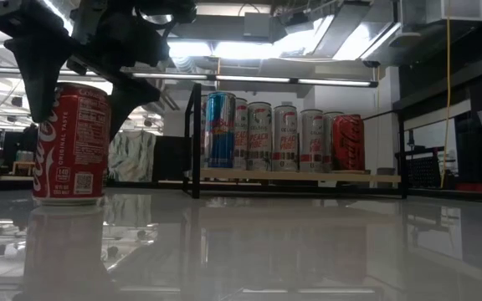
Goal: Place canned beverage on shelf
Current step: Put the red black soda can on the shelf aligned with the other red black soda can
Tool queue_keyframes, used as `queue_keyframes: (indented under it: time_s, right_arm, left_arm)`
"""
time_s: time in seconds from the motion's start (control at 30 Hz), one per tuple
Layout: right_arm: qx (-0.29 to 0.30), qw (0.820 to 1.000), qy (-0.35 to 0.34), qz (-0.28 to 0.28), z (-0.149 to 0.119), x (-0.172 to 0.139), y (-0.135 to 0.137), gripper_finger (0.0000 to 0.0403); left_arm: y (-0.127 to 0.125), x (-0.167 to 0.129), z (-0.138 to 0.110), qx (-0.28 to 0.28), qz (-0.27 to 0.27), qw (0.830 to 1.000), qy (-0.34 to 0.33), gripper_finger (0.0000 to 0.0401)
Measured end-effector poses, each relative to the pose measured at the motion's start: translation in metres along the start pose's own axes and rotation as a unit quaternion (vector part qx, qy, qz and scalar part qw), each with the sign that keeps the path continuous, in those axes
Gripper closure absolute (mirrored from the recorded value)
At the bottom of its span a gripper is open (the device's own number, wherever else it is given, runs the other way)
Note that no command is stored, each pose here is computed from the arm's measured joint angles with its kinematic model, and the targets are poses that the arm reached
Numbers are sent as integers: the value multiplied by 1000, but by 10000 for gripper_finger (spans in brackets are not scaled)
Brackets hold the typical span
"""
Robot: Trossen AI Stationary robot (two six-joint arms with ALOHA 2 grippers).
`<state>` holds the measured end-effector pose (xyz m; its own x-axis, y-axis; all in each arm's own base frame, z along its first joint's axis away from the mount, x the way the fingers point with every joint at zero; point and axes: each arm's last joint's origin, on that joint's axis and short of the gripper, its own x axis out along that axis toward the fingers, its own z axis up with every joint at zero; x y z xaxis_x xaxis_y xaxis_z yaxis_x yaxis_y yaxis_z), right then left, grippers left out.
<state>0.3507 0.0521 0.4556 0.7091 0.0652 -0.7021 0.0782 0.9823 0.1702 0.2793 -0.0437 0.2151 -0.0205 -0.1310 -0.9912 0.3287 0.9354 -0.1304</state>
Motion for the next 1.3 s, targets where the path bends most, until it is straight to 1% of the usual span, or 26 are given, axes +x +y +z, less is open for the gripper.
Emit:
queue_keyframes:
  time_s: [0.2, 0.3, 0.37, 0.57, 0.7, 0.77, 0.83, 0.97, 1.07, 1.2, 1.3]
  right_arm:
    - [0, 1000, 0, 0, 0, 0, 0, 56]
    - [0, 1000, 0, 0, 0, 0, 0, 56]
    - [0, 1000, -1, -3, 0, 0, 0, 56]
    - [0, 1000, -7, -22, 0, 0, -1, 56]
    - [0, 999, -10, -32, 1, 0, -2, 56]
    - [0, 999, -15, -37, 1, 3, -2, 56]
    - [1, 999, -22, -35, 2, 7, -2, 56]
    - [2, 999, -30, -20, 3, 18, 0, 56]
    - [2, 1000, -28, -12, 3, 28, 1, 56]
    - [3, 999, -50, 10, 8, 45, 4, 56]
    - [4, 995, -92, 28, 17, 61, 8, 56]
  left_arm:
    - [0, 0, 0, 2, 1, 1000, 1, 24]
    - [1, -1, -1, -2, 11, 1000, 7, 24]
    - [1, -5, -2, 7, 11, 1000, 15, 24]
    - [-1, -24, 3, 22, 15, 1000, 13, 24]
    - [-3, -43, 4, 26, 21, 999, -11, 24]
    - [-5, -55, 0, 33, 24, 999, -25, 24]
    - [-9, -68, -8, 42, 28, 998, -41, 24]
    - [-17, -96, -30, 44, 40, 994, -93, 24]
    - [-23, -114, -48, 18, 44, 991, -128, 24]
    - [-32, -134, -79, -23, 44, 986, -160, 24]
    - [-38, -147, -101, -55, 42, 980, -187, 24]
